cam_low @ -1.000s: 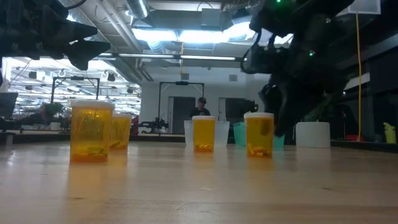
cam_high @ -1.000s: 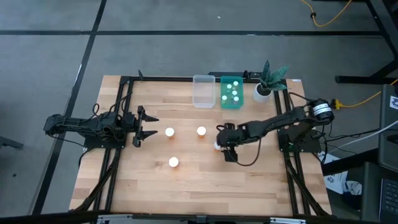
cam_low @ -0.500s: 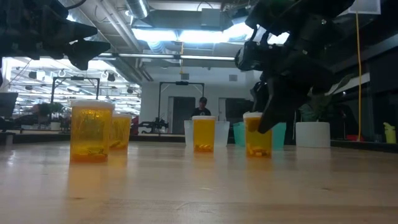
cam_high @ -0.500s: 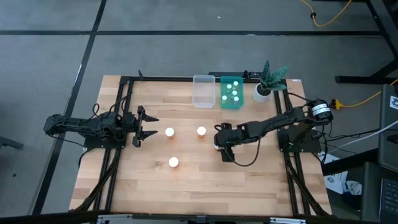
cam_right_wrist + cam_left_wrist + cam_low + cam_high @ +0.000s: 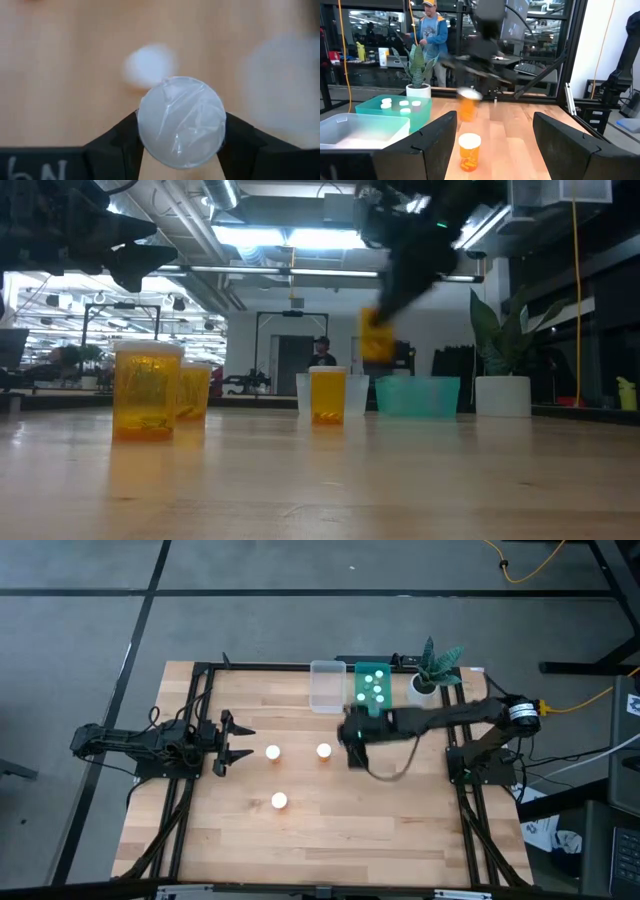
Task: Pick and place medicine bottles into bin by pill shape (circle, oval)
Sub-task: Put the large orange pill bottle into the transparent bin
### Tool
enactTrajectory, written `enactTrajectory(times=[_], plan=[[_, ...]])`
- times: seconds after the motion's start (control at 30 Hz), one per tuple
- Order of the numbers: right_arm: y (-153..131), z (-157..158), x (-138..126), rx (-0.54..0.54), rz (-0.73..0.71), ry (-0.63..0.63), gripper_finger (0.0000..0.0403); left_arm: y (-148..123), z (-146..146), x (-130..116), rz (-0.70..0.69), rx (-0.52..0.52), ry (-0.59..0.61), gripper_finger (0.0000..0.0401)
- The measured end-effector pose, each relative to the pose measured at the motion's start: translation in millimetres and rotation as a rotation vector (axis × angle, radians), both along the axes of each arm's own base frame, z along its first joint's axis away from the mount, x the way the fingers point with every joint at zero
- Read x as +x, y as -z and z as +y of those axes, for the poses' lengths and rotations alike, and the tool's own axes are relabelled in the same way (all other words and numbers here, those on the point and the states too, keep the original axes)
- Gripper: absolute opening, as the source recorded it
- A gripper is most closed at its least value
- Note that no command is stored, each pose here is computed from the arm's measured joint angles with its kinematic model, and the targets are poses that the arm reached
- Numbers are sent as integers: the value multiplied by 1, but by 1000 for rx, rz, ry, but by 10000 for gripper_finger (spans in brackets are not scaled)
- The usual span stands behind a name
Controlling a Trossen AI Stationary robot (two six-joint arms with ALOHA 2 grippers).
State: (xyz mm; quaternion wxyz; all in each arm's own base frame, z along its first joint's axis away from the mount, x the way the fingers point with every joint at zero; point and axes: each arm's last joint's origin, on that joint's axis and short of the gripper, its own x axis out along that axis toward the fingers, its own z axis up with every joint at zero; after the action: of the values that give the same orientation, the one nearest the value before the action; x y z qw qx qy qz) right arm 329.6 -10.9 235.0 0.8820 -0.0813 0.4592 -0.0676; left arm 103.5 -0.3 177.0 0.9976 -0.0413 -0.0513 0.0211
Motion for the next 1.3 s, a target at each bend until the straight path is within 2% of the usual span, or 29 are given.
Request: enactTrajectory(times=[0.07, 0.17, 0.3, 0.4, 0.63, 0.73, 0.83, 1.07, 1.3], plan=[[-18, -21, 5, -76, -40, 39, 196, 0, 0, 0, -2, 0, 1, 254], [-44, -58, 15, -150, -176, 99, 198, 0, 0, 0, -3, 0, 1, 254], [-57, -110, 21, -226, -287, 195, 198, 0, 0, 0, -2, 0, 3, 254], [-52, -149, 26, -205, -288, 249, 199, 0, 0, 0, -3, 1, 3, 254], [1, -217, 50, -54, -166, 262, 200, 0, 0, 0, -2, 2, 3, 254], [18, -235, 61, 26, -128, 245, 200, 0, 0, 0, -2, 2, 3, 254], [33, -245, 68, 52, -73, 258, 200, 0, 0, 0, -2, 1, 3, 254], [55, -254, 73, 96, -41, 262, 201, 0, 0, 0, -2, -23, 6, 254], [56, -254, 73, 105, -43, 273, 235, 0, 0, 0, -2, -23, 6, 254]])
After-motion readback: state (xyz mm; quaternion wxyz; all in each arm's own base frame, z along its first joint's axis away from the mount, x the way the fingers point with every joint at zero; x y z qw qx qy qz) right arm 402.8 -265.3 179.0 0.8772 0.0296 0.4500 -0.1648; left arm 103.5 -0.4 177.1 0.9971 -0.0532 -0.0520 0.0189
